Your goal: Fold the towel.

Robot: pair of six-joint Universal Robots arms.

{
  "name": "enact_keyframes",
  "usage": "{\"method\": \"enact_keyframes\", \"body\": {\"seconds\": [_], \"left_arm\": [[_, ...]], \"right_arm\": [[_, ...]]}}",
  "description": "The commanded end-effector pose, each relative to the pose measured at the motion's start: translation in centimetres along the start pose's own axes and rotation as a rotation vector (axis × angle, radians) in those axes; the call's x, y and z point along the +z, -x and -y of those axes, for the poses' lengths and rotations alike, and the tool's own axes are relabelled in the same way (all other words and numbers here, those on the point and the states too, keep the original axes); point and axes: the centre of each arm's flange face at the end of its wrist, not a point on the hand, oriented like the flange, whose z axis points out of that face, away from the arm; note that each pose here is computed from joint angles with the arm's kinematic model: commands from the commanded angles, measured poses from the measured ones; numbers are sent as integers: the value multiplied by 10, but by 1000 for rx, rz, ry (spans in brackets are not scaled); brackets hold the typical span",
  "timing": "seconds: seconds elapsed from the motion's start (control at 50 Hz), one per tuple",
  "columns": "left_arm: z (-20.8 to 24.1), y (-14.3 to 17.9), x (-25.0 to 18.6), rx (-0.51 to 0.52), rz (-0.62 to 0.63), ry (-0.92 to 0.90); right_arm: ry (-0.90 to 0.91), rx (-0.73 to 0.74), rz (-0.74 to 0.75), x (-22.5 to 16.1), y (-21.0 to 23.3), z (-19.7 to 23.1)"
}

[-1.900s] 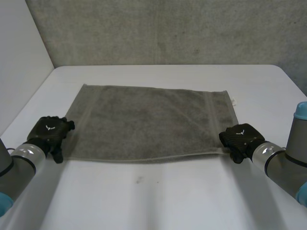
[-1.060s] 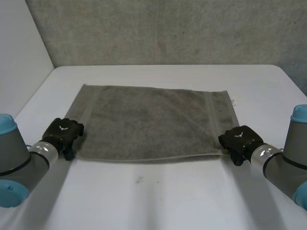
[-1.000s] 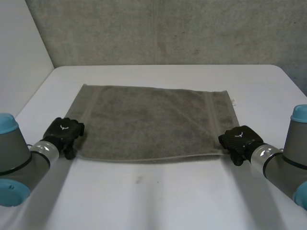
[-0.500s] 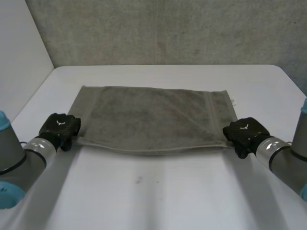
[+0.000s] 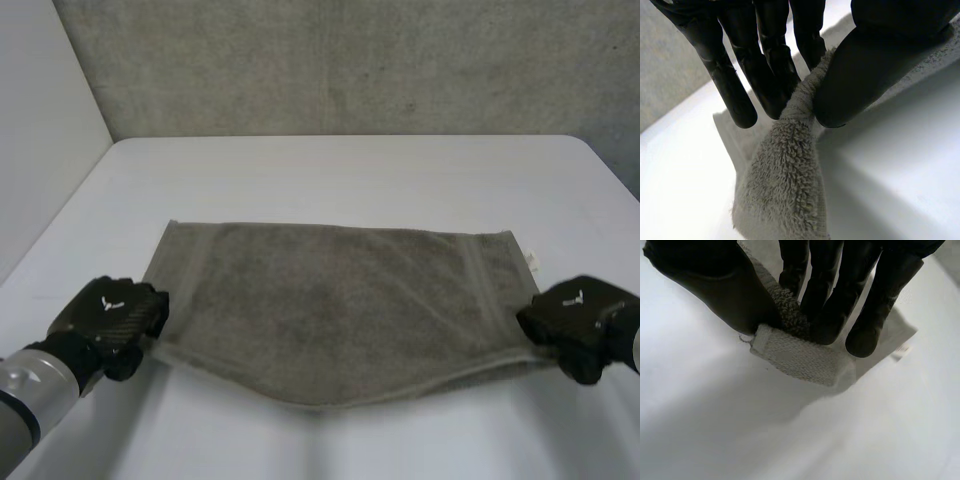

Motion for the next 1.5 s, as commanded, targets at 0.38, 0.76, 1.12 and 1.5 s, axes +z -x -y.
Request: {"method": "enact_keyframes", "body": {"seconds": [0.38,0.76,1.12,1.5], "left_arm": [[20,25,192,48,40,-154],[29,33,257,39,103,-170],[56,34,241,25,189,-176],[60,22,127,-82,187,-140]], "right_arm": [[-206,70,-166,174,-49,49],[-240,46,-301,229,-68,60],[-432,99,-466,179,-118,119],[-190,218,-306,106,-67,58]]}}
